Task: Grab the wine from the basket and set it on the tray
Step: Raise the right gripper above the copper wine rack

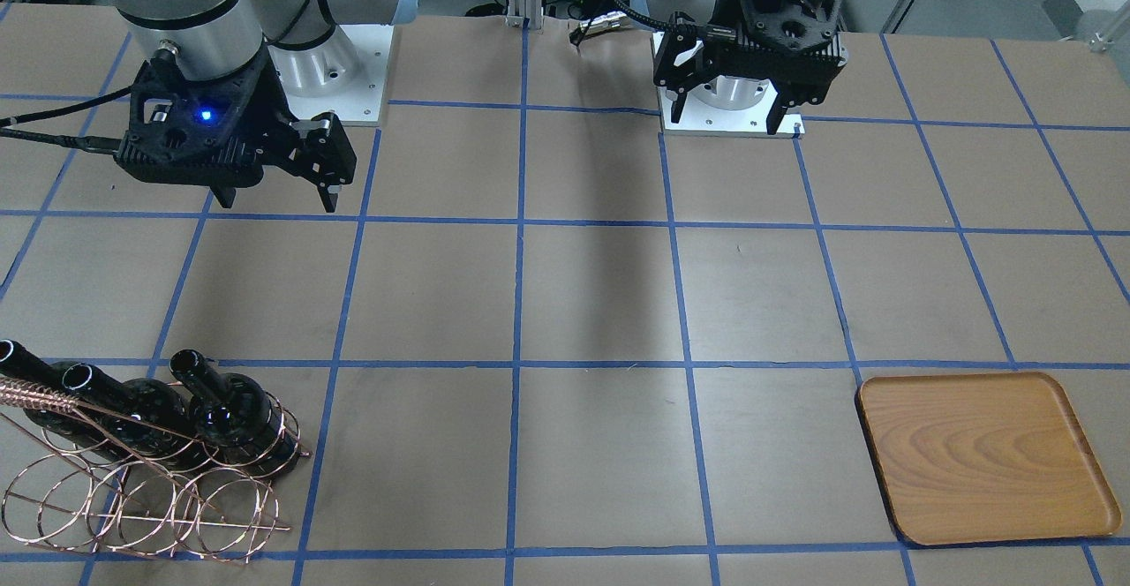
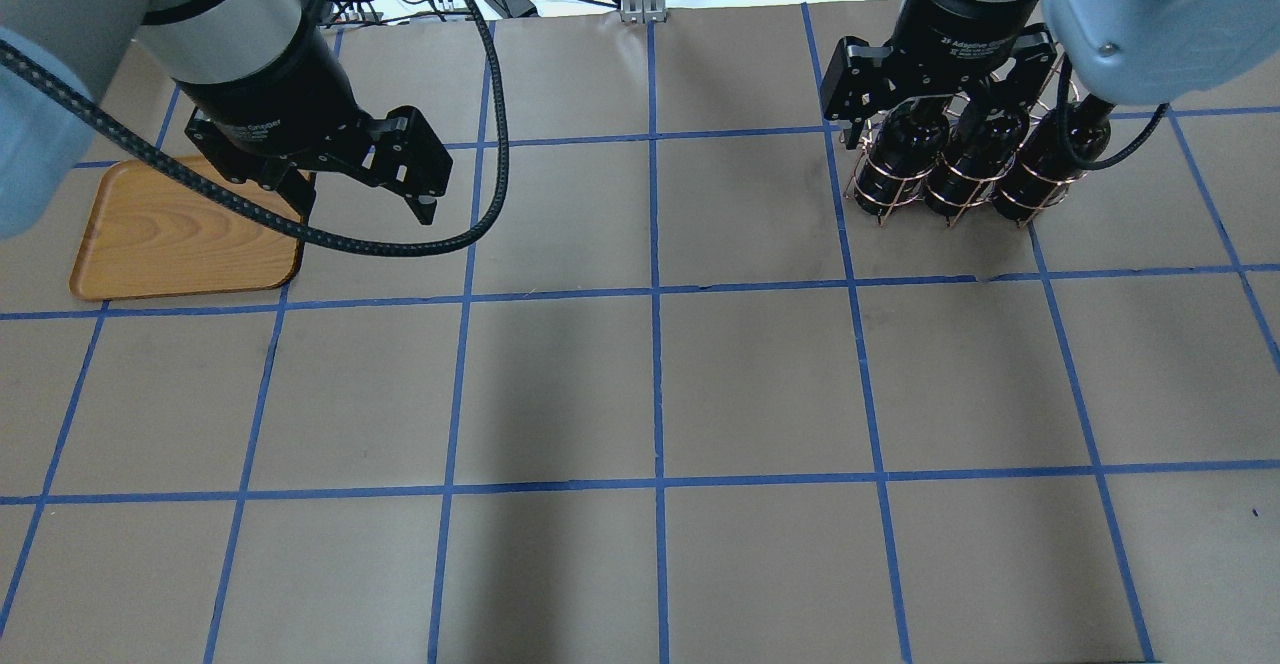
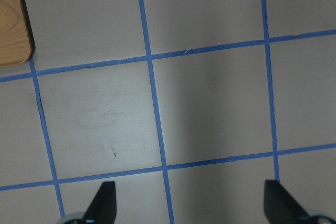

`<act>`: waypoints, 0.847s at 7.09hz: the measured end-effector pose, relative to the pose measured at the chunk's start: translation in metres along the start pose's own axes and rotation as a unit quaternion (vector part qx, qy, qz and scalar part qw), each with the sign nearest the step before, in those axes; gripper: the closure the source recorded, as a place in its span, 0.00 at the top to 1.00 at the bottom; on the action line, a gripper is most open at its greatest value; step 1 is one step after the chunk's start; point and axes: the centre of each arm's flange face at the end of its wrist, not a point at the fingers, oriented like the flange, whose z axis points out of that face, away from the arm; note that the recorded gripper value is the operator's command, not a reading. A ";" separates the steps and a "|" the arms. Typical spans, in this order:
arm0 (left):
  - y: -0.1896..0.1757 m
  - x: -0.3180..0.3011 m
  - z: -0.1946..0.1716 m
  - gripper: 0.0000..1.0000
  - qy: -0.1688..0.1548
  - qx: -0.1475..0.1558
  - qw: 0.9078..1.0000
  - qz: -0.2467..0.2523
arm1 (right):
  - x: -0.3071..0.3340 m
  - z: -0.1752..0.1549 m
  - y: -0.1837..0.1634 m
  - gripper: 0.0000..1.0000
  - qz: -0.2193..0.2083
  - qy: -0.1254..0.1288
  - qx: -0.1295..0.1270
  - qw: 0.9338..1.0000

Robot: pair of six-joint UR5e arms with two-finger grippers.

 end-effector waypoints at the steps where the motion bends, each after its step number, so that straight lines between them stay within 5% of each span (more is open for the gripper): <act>1: 0.000 0.000 0.000 1.00 0.000 0.000 1.000 -0.001 | 0.000 0.000 0.000 1.00 0.000 0.000 0.000 1.000; 6: 0.000 0.000 0.000 1.00 -0.001 0.000 1.000 -0.001 | 0.006 -0.005 -0.001 1.00 0.005 0.001 0.010 1.000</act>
